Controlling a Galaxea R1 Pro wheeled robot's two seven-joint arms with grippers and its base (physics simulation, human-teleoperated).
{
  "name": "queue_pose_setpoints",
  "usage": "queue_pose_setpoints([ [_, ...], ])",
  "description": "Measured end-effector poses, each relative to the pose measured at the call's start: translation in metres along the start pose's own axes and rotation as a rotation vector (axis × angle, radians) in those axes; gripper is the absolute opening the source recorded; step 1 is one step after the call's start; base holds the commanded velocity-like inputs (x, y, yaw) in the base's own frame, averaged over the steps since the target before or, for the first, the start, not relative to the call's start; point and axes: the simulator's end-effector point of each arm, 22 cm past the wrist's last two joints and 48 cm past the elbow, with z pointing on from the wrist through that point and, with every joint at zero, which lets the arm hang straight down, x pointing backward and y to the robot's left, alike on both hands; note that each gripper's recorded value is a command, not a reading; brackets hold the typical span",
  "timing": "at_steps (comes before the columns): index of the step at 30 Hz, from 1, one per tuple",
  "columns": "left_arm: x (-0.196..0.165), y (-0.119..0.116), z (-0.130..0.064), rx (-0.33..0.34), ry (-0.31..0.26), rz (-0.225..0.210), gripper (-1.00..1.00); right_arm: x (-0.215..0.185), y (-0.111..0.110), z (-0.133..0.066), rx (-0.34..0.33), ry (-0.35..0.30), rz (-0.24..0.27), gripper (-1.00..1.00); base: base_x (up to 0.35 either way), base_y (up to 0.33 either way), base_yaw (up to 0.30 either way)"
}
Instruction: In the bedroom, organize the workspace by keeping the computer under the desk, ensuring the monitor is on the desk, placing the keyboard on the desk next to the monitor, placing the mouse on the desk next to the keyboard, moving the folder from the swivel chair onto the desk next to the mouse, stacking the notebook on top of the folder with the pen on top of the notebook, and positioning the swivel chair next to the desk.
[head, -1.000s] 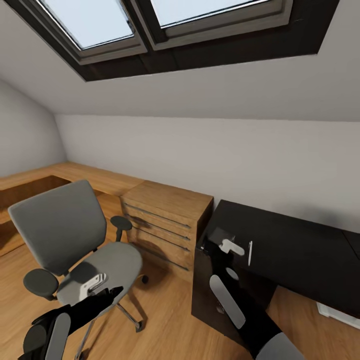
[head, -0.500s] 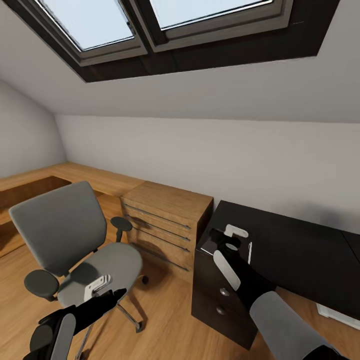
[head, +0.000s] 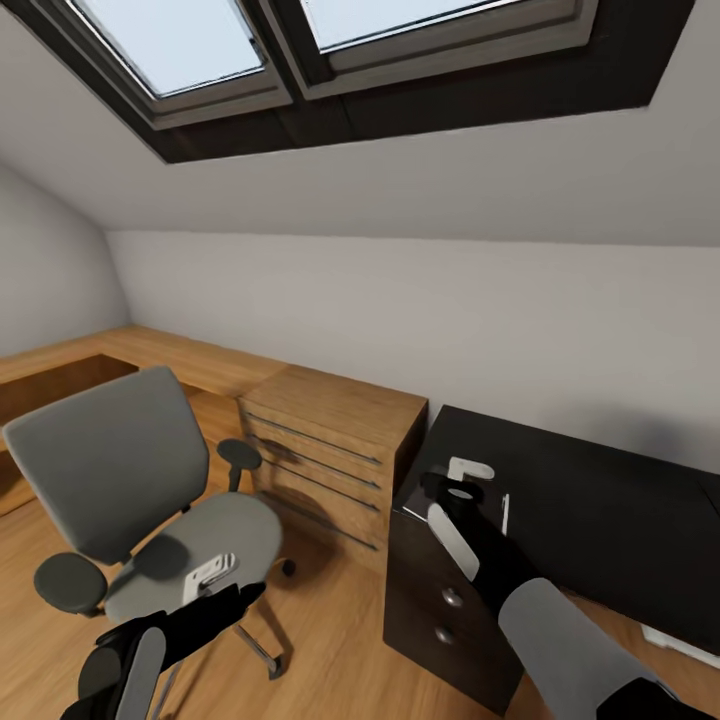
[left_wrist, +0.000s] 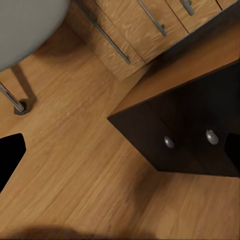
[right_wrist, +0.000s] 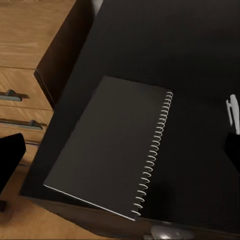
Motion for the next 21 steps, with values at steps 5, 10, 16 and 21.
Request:
queue_pose_setpoints([
  [5, 0.002, -0.001, 0.001, 0.001, 0.005, 0.001, 1.00, 0.006, -0.002, 0.002, 0.005, 0.016, -0.006, 1.00, 0.208, -0.027, 0.000],
  [10, 0.005, -0.001, 0.004, 0.001, 0.006, 0.003, 1.00, 0.006, -0.021, 0.009, 0.027, 0.014, -0.026, 1.00, 0.260, -0.066, 0.000],
  [16, 0.011, -0.013, 0.012, 0.019, 0.008, 0.034, 1.00, 0.012, -0.043, 0.022, 0.005, 0.034, -0.051, 1.00, 0.155, -0.045, 0.000],
  [21, 0.013, -0.015, 0.013, 0.021, 0.010, 0.040, 1.00, 0.027, -0.054, 0.028, 0.018, 0.065, -0.067, 1.00, 0.150, -0.006, 0.000],
])
